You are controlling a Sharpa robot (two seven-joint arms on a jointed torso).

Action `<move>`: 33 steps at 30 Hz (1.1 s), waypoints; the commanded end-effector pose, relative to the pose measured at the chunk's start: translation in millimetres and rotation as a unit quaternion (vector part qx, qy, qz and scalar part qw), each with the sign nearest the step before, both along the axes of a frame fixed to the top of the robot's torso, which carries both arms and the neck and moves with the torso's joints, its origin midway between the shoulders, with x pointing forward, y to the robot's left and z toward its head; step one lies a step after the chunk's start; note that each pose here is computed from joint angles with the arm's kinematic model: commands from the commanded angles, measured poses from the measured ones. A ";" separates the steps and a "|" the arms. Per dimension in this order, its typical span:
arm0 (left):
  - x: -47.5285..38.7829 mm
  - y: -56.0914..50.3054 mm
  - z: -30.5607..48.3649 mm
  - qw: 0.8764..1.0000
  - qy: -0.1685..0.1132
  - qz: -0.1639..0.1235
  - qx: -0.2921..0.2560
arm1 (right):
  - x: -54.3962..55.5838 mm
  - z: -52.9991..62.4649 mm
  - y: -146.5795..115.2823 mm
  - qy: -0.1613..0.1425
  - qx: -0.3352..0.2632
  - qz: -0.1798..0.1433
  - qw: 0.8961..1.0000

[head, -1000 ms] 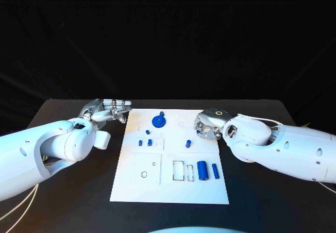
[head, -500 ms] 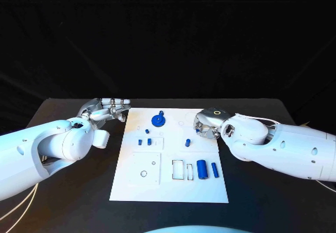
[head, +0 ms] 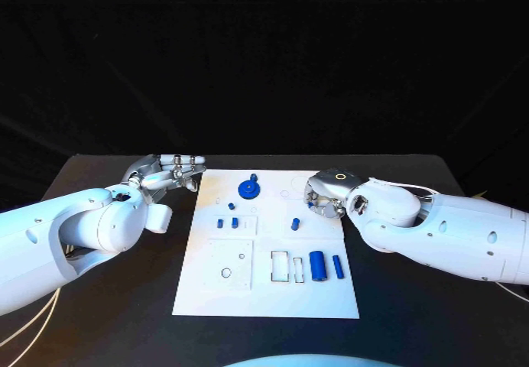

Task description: Assemble the parts on the task board

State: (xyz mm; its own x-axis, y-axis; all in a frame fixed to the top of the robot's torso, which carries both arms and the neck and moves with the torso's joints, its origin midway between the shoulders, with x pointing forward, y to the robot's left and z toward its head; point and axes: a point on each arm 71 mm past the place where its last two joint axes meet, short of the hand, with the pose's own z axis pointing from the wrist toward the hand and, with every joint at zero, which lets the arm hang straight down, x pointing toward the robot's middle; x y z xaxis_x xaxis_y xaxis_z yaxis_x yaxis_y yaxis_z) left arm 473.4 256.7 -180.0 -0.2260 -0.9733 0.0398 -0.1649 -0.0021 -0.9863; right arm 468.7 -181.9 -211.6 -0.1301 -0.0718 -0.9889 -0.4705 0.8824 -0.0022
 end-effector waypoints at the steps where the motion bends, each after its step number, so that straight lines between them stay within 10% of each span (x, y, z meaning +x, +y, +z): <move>1: -0.6 -2.6 0.5 1.000 0.004 -0.010 -0.005 | 0.2 -5.9 -2.9 0.010 -0.020 -0.001 1.000; 22: 0.1 -3.4 -1.1 1.000 0.010 -0.015 -0.004 | -8.7 11.6 -4.5 -0.033 0.030 -0.001 0.999; 33: 0.6 -4.4 -1.8 1.000 0.012 -0.017 -0.004 | -35.2 33.7 8.2 -0.044 0.067 0.028 0.996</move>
